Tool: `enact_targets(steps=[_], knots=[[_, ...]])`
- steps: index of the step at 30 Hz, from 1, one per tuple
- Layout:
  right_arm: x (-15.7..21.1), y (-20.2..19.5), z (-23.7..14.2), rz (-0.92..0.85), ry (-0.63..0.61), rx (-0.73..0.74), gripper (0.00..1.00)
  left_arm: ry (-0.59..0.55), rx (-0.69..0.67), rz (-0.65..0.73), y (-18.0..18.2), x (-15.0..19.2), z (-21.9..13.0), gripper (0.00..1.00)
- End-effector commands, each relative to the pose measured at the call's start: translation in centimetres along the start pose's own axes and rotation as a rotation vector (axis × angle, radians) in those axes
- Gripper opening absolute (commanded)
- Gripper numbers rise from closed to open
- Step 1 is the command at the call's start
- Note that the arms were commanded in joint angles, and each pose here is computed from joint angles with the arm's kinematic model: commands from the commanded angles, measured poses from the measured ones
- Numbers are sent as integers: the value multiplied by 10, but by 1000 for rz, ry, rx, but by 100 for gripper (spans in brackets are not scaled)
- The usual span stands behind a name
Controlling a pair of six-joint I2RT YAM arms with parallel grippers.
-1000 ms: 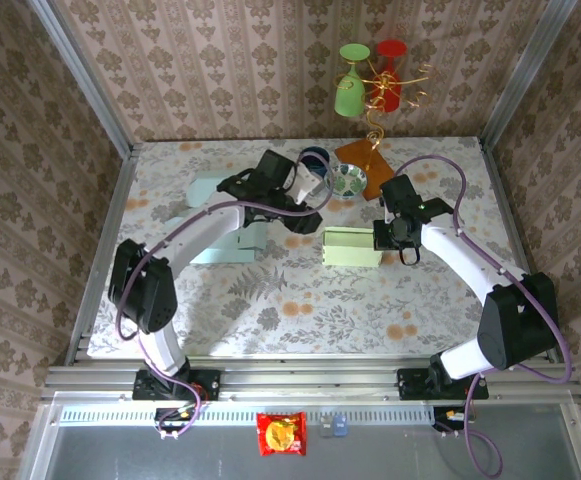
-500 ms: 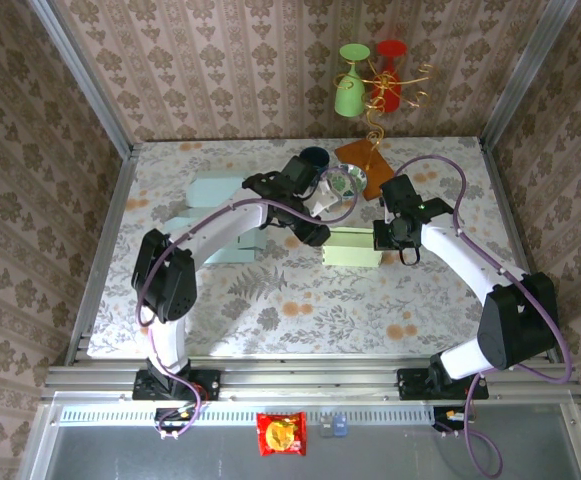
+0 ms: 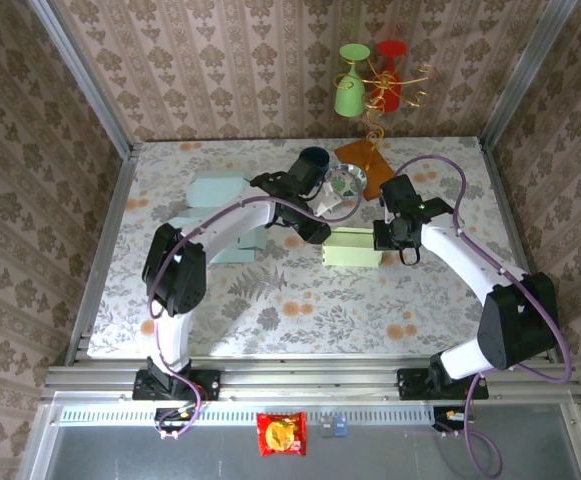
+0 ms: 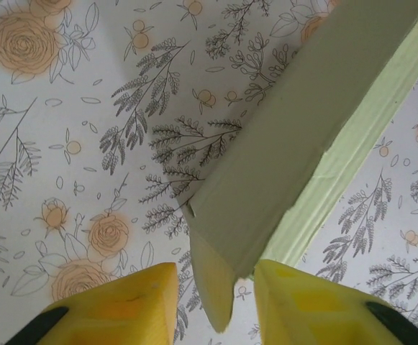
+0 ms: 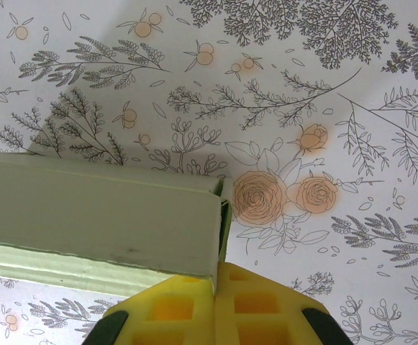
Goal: Fold the paper box
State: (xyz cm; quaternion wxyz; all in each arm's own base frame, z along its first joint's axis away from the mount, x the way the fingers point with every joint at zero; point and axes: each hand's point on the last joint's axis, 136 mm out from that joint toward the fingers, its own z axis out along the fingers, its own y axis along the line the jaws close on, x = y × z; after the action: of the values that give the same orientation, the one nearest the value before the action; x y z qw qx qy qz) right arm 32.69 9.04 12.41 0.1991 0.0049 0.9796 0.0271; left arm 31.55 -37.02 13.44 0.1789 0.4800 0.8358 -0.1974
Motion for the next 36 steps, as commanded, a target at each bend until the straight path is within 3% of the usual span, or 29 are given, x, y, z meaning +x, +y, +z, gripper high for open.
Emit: enact_targets(steps=[1, 10, 27, 36], knots=[[11, 2, -2, 6, 49, -1, 0, -14, 3, -10, 1, -8, -6, 30], [11, 2, -1, 10, 50, -1, 0, -9, 2, -20, -2, -5, -10, 25], [10, 4, 0, 21, 48, -2, 0, 6, 20, -50, -13, -1, -9, 6], [9, 7, -2, 50, 28, 9, 0, 23, 35, -223, -26, 5, -3, 0]])
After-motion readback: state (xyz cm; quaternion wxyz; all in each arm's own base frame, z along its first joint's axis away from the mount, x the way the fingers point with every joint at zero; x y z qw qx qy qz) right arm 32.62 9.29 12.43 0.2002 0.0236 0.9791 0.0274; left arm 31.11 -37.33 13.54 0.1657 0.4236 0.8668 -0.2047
